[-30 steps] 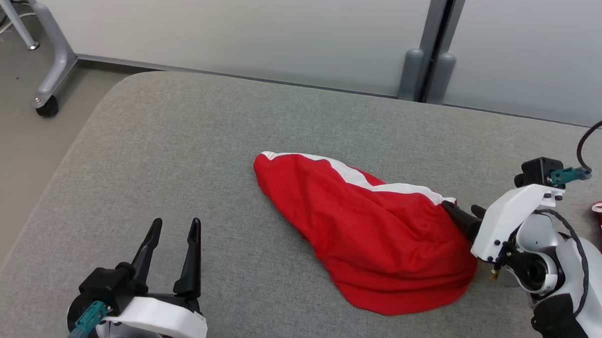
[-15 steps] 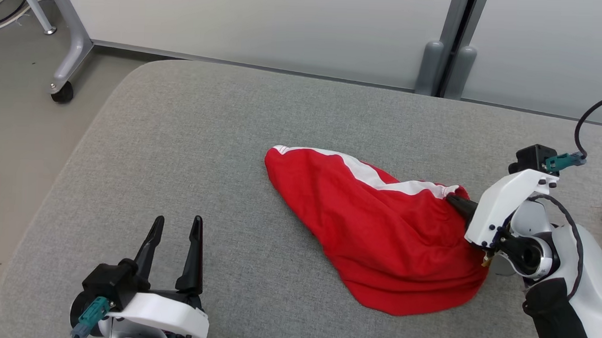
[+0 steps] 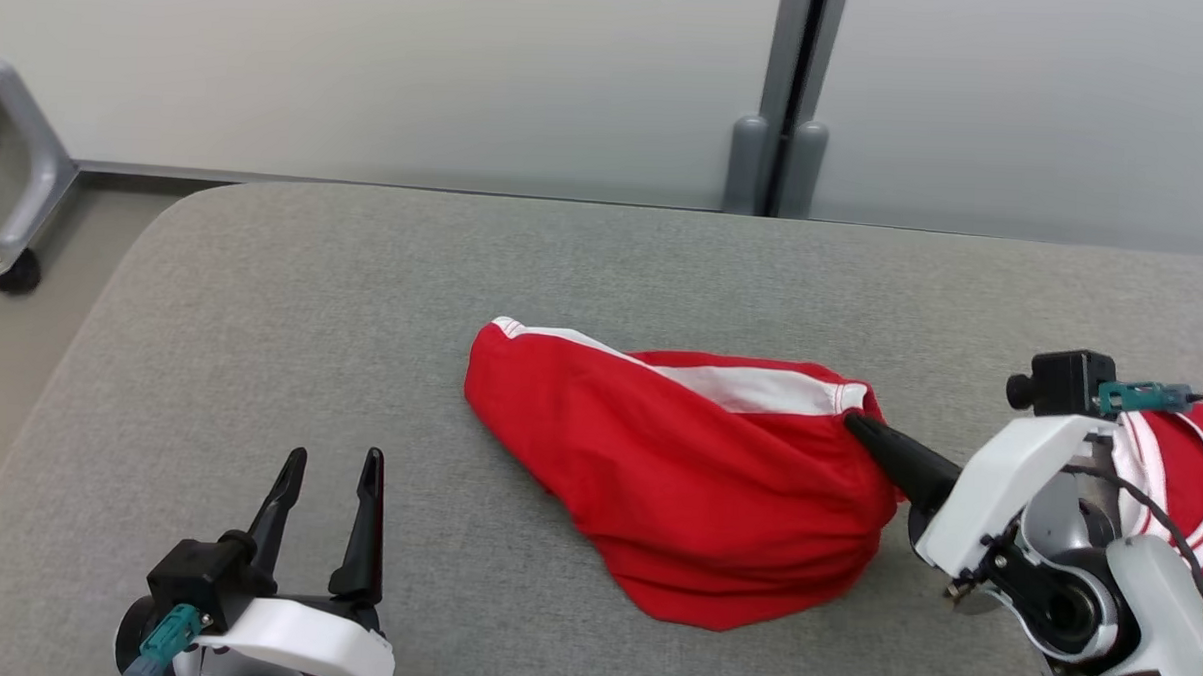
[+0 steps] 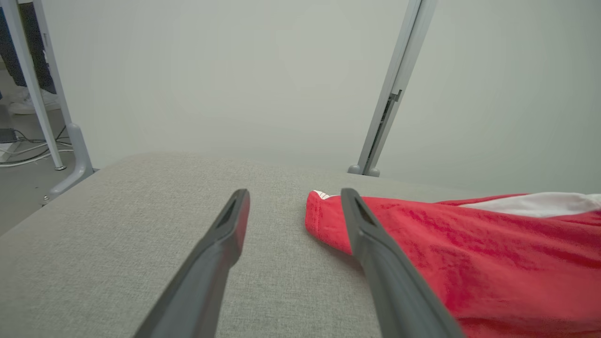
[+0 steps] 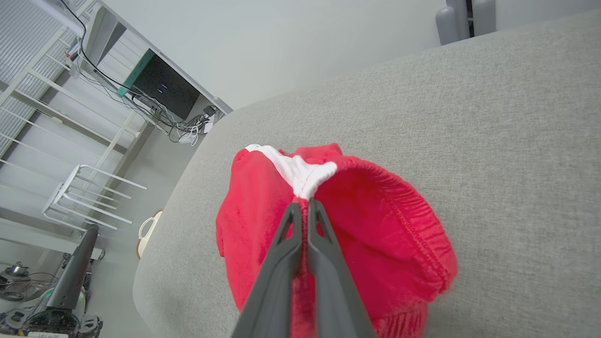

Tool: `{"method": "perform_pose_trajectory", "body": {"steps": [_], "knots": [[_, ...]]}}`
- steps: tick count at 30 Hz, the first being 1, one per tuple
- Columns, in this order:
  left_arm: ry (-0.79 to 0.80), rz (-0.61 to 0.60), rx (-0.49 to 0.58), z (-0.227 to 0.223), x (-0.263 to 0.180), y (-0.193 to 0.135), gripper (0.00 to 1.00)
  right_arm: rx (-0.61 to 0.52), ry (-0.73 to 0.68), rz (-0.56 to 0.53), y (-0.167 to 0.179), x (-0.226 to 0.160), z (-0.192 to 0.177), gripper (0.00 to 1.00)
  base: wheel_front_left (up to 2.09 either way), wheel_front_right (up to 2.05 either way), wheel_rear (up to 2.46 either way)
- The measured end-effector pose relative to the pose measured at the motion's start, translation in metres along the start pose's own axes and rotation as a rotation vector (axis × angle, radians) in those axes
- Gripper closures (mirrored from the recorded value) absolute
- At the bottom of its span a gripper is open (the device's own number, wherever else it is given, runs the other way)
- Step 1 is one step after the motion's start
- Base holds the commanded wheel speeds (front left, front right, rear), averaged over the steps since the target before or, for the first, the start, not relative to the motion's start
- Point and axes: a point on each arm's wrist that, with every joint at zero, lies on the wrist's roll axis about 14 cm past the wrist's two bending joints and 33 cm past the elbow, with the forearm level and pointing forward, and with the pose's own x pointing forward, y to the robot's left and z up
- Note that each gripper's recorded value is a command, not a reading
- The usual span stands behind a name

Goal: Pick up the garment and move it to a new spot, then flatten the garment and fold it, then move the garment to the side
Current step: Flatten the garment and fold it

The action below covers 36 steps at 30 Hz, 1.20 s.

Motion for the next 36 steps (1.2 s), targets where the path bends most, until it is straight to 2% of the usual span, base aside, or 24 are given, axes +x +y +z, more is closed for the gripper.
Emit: {"method": "perform_pose_trajectory", "body": {"steps": [7, 12, 22, 23, 24, 25, 30, 36], "knots": [[0.023, -0.091, 0.0, -0.006, 0.014, -0.029, 0.0, 0.079, 0.038, 0.04, 0.001, -0.063, -0.035, 1.0, 0.0, 0.0, 0.0], [0.036, -0.118, 0.01, -0.009, 0.019, -0.036, 0.0, 0.148, 0.102, -0.062, -0.032, -0.095, -0.07, 1.0, 0.0, 0.0, 0.0], [0.05, -0.133, 0.017, -0.01, 0.022, -0.038, 0.0, 0.227, 0.029, -0.227, -0.082, -0.115, -0.078, 1.0, 0.0, 0.0, 0.0], [0.05, -0.133, 0.017, -0.009, 0.022, -0.038, 0.0, 0.23, 0.03, -0.227, -0.082, -0.113, -0.078, 0.86, 0.0, 0.0, 0.0], [0.049, -0.132, 0.018, -0.009, 0.022, -0.038, 0.0, 0.232, 0.027, -0.227, -0.082, -0.112, -0.078, 0.65, 0.0, 0.0, 0.0], [0.049, -0.132, 0.018, -0.009, 0.022, -0.038, 0.0, 0.232, 0.027, -0.227, -0.082, -0.112, -0.078, 0.0, 0.0, 0.0, 0.0], [0.041, -0.124, 0.02, -0.005, 0.02, -0.035, 0.0, 0.229, -0.073, -0.219, -0.08, -0.107, -0.059, 0.0, 0.0, 0.0, 0.0], [0.031, -0.127, 0.028, 0.001, 0.019, -0.035, 0.0, 0.154, -0.221, -0.233, -0.081, -0.115, -0.027, 0.0, 0.0, 0.0, 0.0]]}}
